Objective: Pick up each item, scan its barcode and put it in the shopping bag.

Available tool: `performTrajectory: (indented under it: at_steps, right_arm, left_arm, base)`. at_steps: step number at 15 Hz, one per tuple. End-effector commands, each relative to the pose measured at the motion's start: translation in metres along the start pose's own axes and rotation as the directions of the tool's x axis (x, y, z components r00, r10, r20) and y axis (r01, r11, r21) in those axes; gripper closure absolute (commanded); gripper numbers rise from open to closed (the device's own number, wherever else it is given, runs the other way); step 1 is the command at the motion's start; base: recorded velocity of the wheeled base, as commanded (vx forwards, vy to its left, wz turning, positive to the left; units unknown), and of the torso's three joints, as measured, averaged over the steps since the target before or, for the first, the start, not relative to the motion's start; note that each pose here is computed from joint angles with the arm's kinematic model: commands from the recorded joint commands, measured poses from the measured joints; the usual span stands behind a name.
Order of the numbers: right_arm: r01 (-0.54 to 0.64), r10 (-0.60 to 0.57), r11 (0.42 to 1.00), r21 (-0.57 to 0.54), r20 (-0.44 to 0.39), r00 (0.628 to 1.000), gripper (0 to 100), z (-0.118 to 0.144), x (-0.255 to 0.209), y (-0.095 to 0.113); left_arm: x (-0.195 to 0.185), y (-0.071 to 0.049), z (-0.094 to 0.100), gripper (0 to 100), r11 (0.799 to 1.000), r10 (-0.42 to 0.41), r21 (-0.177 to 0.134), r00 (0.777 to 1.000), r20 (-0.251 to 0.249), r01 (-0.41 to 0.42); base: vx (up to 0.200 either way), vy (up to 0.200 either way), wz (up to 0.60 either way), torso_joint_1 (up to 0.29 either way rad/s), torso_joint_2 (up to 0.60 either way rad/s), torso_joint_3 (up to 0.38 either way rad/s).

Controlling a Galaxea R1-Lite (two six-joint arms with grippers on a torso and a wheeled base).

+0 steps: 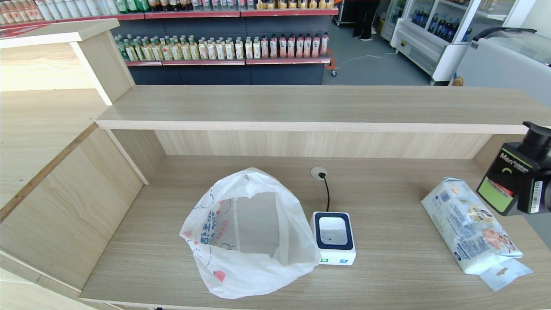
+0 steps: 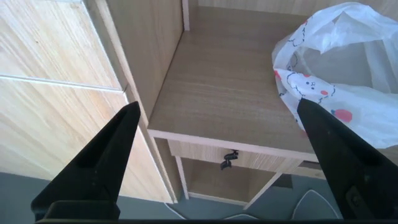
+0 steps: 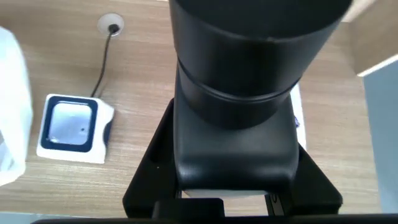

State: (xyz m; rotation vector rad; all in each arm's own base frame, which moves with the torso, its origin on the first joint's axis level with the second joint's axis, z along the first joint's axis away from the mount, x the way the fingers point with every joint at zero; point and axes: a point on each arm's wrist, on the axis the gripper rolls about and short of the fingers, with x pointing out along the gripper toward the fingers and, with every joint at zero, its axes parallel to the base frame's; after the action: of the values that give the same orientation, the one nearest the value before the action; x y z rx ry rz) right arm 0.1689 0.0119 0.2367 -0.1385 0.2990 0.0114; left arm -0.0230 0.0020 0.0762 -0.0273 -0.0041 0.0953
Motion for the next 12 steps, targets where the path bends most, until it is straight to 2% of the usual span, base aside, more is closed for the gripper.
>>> performTrajectory:
  at_steps: [1,5,8,10,11,12]
  right_arm:
    - [-0.06,0.06,0.998,-0.009,0.002,0.998,100,-0.002,-0.007,0.004]
    - [-0.205,0.202,0.978,-0.03,-0.084,0.976,100,-0.011,-0.011,0.02]
    - [-0.278,0.279,0.96,0.03,-0.163,0.946,100,-0.021,0.011,0.024]
    - [-0.371,0.378,0.926,0.067,-0.161,0.912,100,-0.022,0.015,0.023]
    - [-0.462,0.471,0.882,0.097,-0.142,0.87,100,-0.023,0.016,0.017]
    - [-0.501,0.514,0.857,0.119,-0.139,0.846,100,-0.024,0.019,0.011]
  left_arm:
    - [0.0,0.0,0.0,0,1.0,0.001,0.0,1.0,0.0,-0.001]
    - [0.0,0.0,0.0,0,1.0,0.0,0.0,1.0,0.0,0.0]
    - [0.0,0.0,0.0,0,1.0,0.0,0.0,1.0,0.0,0.0]
    - [0.0,0.0,0.0,0,1.0,0.001,0.0,1.0,0.0,-0.001]
    - [0.0,0.0,0.0,0,1.0,0.001,0.0,1.0,0.0,-0.001]
    - [0.0,0.0,0.0,0,1.0,0.0,0.0,1.0,0.0,0.0]
  base:
    - [0.0,0.0,0.6,0.007,0.01,-0.002]
    - [0.0,0.0,0.6,0.0,0.0,0.0]
    - [0.0,0.0,0.0,0.0,0.0,0.0]
    - [0.0,0.0,0.0,0.0,0.0,0.0]
    - [0.0,0.0,0.0,0.0,0.0,0.0]
    - [0.0,0.0,0.0,0.0,0.0,0.0]
